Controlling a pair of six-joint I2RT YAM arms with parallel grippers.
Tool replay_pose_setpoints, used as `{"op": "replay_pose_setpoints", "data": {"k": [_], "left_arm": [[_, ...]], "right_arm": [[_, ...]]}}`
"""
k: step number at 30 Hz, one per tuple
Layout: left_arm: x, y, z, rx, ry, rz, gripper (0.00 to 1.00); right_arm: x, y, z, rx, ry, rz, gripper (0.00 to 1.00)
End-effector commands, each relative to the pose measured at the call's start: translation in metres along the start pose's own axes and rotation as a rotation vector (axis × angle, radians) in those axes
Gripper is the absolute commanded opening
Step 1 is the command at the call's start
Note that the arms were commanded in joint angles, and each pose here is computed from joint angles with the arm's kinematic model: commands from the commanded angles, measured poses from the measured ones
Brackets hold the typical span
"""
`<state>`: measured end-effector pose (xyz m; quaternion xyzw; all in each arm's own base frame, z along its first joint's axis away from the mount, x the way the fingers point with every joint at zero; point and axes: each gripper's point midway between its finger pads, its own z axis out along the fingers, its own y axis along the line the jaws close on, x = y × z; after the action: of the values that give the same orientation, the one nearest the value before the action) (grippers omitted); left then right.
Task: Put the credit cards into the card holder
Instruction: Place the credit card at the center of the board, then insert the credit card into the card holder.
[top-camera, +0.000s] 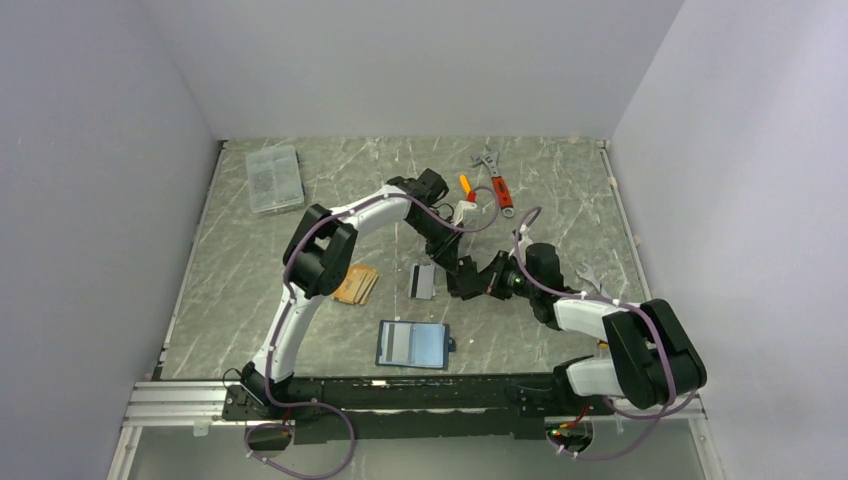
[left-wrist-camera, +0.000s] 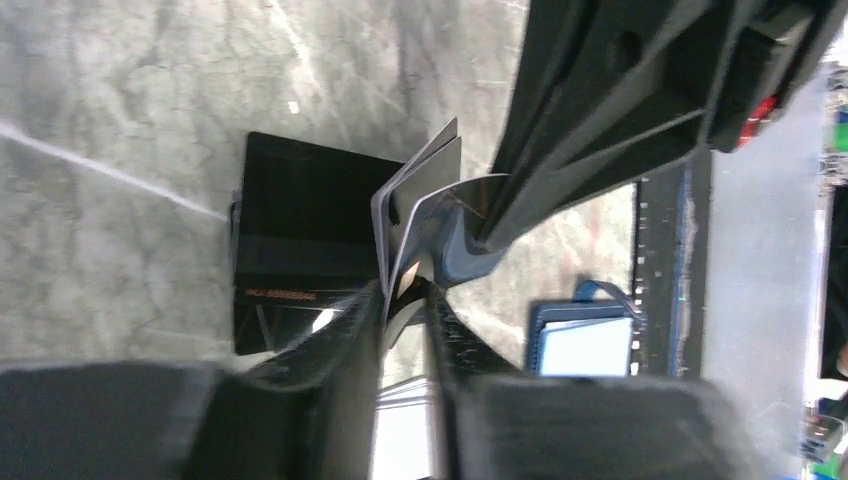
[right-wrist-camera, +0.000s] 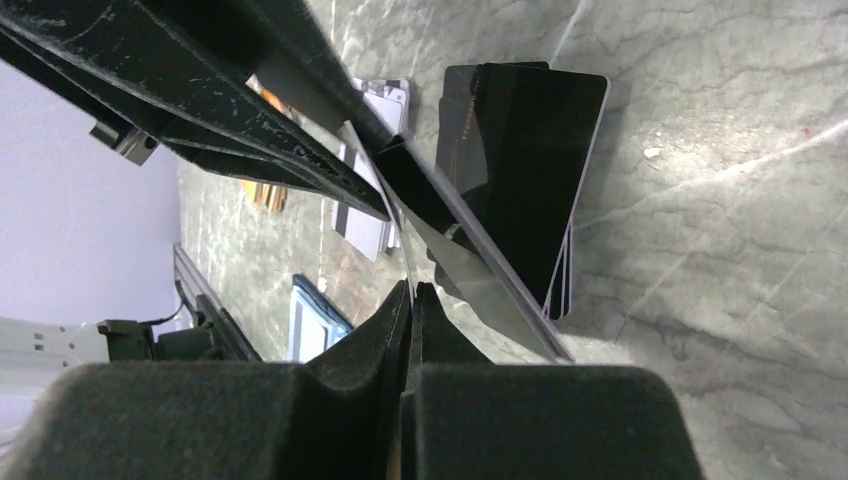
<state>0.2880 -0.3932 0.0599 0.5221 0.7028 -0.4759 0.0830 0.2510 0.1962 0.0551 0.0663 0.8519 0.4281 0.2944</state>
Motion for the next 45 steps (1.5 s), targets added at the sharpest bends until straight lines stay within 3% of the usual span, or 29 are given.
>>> {"op": "replay_pose_setpoints", "data": {"k": [1,4,7,14,15,16,17,23,30,34,38,41,45], "left_arm": [[-0.012,0.028,-0.008,-0.14,0.005,0.041,0.34],[-0.014,0.027,-0.012,-0.156,0.007,0.046,0.55],[-0.021,0.018,-0.019,-0.158,-0.003,0.06,0.62],[-0.042,-0.011,-0.049,-0.183,-0.041,0.101,0.67],[-0.045,-0.016,-0.055,-0.186,-0.054,0.107,0.74],[-0.049,-0.023,-0.061,-0.184,-0.071,0.114,0.95],[-0.051,-0.03,-0.067,-0.171,-0.087,0.112,0.99],[-0.056,-0.087,-0.099,-0.005,-0.198,0.059,0.99],[-0.046,-0.122,-0.132,0.02,-0.316,-0.017,0.99],[-0.044,-0.129,-0.146,-0.09,-0.311,-0.014,0.99],[-0.055,-0.131,-0.186,-0.378,-0.347,0.122,0.99],[-0.053,-0.115,-0.215,-0.602,-0.409,0.105,0.99],[-0.019,-0.112,-0.196,-0.415,-0.285,0.002,0.99]], "right_arm": [[-0.024,0.031,0.003,-0.114,-0.05,-0.033,0.0],[-0.02,0.033,-0.002,-0.115,-0.033,-0.032,0.0],[-0.016,0.035,-0.009,-0.107,-0.024,-0.043,0.0],[-0.01,0.051,-0.028,-0.13,-0.006,-0.078,0.0],[-0.009,0.056,-0.03,-0.146,0.0,-0.089,0.0],[-0.008,0.061,-0.031,-0.164,0.007,-0.101,0.0],[-0.007,0.066,-0.033,-0.176,0.013,-0.114,0.0],[-0.009,0.092,-0.044,-0.254,-0.01,-0.184,0.0],[-0.037,0.137,-0.071,-0.35,-0.141,-0.269,0.0],[-0.049,0.163,-0.082,-0.443,-0.189,-0.259,0.0],[-0.058,0.184,-0.087,-0.515,-0.204,-0.266,0.0],[-0.063,0.193,-0.09,-0.54,-0.204,-0.287,0.0],[-0.064,0.197,-0.089,-0.545,-0.191,-0.299,0.0]]}}
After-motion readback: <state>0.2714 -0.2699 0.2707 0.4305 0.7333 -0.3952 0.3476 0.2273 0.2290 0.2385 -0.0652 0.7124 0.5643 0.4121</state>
